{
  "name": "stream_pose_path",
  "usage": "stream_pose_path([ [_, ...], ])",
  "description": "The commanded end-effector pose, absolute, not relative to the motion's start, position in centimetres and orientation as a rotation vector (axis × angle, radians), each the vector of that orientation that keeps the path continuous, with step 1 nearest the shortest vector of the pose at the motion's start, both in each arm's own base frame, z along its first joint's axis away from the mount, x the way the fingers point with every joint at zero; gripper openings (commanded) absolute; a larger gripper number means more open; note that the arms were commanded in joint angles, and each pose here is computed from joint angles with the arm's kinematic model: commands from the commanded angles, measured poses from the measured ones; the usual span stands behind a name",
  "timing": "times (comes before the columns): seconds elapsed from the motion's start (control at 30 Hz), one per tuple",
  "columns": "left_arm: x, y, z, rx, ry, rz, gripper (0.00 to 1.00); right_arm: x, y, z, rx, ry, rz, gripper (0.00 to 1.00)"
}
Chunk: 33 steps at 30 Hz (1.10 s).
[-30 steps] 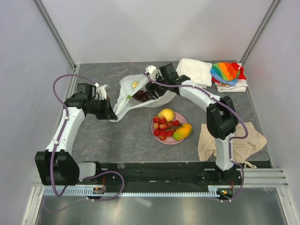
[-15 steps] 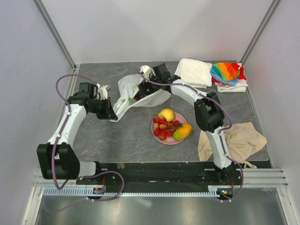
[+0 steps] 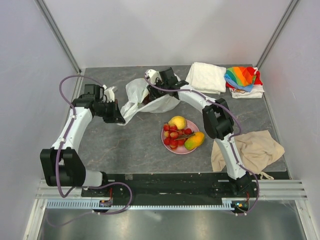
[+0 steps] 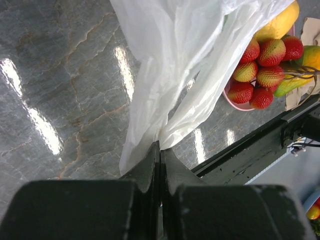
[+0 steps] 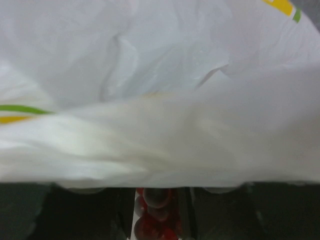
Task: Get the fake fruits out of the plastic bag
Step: Take out the fake fruit from the plastic bag.
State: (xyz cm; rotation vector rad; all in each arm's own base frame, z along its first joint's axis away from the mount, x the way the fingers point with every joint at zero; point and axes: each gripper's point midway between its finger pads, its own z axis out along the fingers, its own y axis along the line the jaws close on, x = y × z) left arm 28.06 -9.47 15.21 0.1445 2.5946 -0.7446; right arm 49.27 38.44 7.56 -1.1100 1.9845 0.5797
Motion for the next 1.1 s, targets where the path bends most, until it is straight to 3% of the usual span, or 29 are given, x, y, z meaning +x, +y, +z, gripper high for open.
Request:
stream_pose_path([
  [0.0,31.3,-9.5,17.1,0.147,2.511,-0.733,0.02,49.6,39.9,18.3,-1.073,1.777,0.677,0.36],
  [0.17,33.1,-9.5,18.0,0.12,2.486,-0.726,0.02,47.4,39.7,23.2,-1.102,1.703,0.74,0.31],
  [0.3,33.7,-9.3,18.3,0.113,2.481,-0.712,0.02,46.1,38.8,24.4,-1.123,1.699,0.759,0.12],
  [0.37,33.8,-9.3,17.9,0.108,2.488,-0.71,0.02,45.9,38.2,25.8,-1.112,1.685,0.756,0.1],
  [0.4,33.7,-9.3,17.6,0.1,2.497,-0.708,0.02,45.7,38.0,26.3,-1.109,1.676,0.76,0.01],
  [0.67,34.7,-9.1,17.2,0.066,2.5,-0.695,0.02,43.8,36.4,32.3,-1.115,1.589,0.794,0.0],
  [1.07,38.8,-9.7,19.5,0.018,2.425,-0.744,0.02,39.4,34.4,34.1,-1.153,1.628,0.921,0.0],
])
